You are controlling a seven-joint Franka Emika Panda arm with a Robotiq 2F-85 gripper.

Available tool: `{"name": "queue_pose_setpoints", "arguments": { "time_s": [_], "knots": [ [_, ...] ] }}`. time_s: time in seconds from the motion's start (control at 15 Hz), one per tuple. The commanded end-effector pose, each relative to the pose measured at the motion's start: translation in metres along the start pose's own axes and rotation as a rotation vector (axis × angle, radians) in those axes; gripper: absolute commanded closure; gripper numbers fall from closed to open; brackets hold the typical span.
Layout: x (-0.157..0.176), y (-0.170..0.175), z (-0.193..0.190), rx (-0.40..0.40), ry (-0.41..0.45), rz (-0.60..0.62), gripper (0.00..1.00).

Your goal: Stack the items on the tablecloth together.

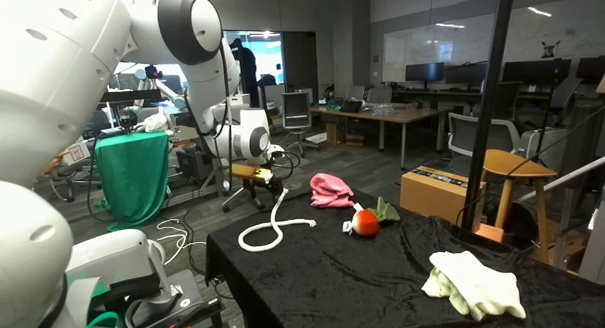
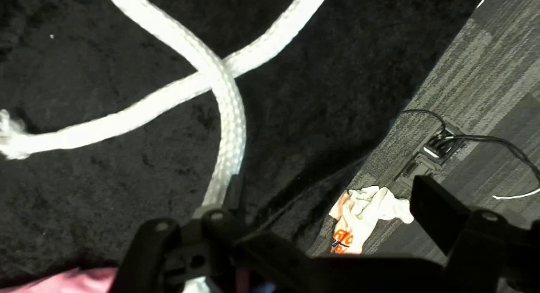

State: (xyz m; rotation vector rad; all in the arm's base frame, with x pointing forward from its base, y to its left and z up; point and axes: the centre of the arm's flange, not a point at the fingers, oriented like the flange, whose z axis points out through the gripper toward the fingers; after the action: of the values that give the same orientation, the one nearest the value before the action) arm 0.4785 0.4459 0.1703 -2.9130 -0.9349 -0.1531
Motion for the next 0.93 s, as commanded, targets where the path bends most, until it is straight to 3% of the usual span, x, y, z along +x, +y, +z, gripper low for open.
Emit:
{"name": "queue_pose_setpoints", "arguments": {
  "time_s": [0.0,0.4,0.87],
  "knots": [
    [0.016,0.002,-0.006,-0.066,0.054,0.009,0.0],
    [0.014,0.012,-0.027,-0.161,0.028,-0.001,0.0],
    [0.018,0.029,-0.016,-0.225,-0.035,0.023,0.0]
  ]
}}
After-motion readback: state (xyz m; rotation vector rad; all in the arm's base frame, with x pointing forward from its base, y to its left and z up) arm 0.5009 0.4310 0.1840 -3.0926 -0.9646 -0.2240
